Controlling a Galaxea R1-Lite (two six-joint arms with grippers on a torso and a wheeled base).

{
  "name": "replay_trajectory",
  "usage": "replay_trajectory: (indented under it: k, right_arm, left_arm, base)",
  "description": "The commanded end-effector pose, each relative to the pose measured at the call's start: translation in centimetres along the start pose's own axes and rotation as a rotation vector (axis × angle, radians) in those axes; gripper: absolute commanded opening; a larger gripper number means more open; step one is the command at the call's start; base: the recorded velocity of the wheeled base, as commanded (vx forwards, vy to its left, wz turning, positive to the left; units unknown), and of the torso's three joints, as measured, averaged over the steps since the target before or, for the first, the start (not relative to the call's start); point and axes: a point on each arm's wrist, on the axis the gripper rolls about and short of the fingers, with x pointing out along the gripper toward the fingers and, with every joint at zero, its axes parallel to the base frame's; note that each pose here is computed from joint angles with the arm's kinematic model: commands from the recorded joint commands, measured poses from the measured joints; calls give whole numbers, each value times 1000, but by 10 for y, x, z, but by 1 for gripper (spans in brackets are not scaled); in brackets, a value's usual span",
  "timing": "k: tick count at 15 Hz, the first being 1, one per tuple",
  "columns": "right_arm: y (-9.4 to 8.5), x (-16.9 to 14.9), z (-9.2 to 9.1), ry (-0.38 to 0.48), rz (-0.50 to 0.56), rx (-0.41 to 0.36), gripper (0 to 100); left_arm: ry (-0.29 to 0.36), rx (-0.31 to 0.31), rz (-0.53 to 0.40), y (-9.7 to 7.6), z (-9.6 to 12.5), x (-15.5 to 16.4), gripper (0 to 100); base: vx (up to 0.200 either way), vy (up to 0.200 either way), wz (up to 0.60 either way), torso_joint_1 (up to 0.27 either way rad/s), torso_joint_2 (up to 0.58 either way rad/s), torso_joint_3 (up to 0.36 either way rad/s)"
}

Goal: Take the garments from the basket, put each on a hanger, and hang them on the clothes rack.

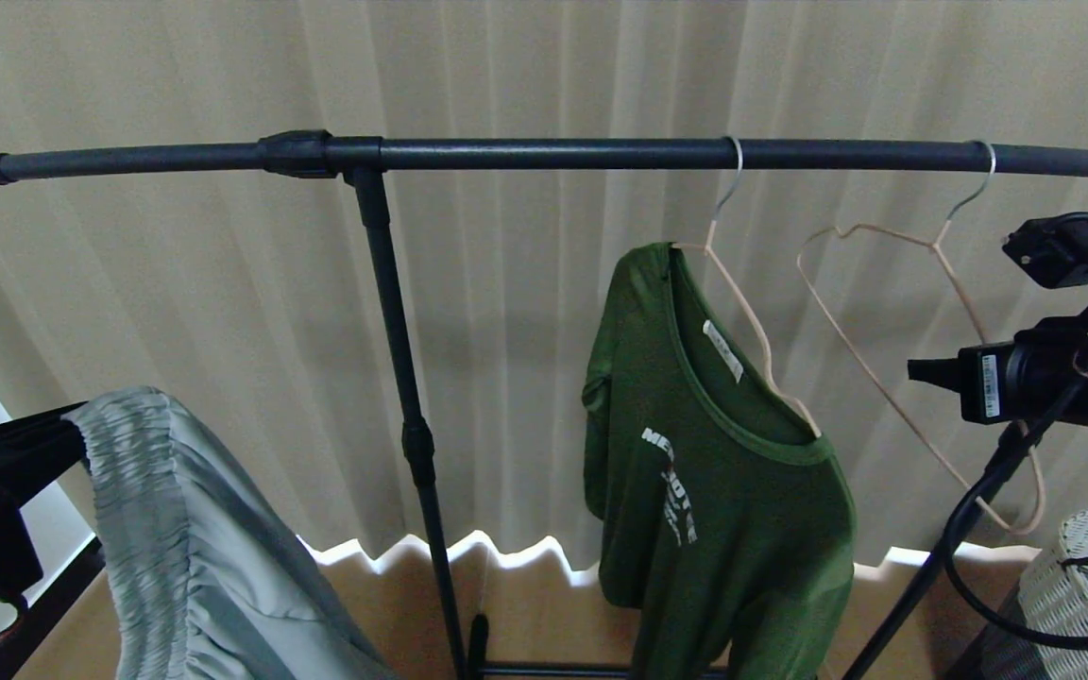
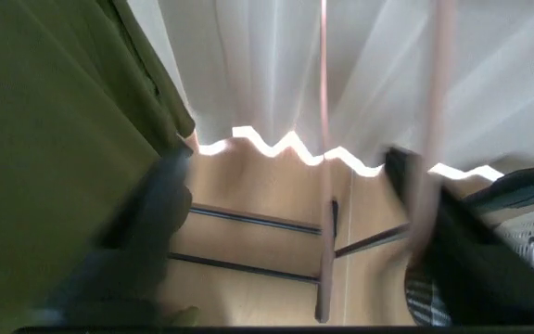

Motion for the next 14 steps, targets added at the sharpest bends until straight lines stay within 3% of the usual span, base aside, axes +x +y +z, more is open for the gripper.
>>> replay_trajectory:
  k: [1, 10, 14]
  right_arm:
    - [-1, -3, 1, -8, -4, 2, 0]
    - [-4, -8, 1, -23, -20, 2, 0]
    - [-5, -25, 6, -85, 4, -69, 0]
  left_arm:
    - [0, 1, 0, 0, 0, 0, 0]
    - [0, 1, 0, 0, 1, 1, 0]
    - [5, 1, -1, 0, 0, 2, 0]
  base:
    - [0, 0, 0, 0, 0, 0]
    - [0, 0, 0, 0, 0, 0]
    - [0, 0, 0, 0, 0, 0]
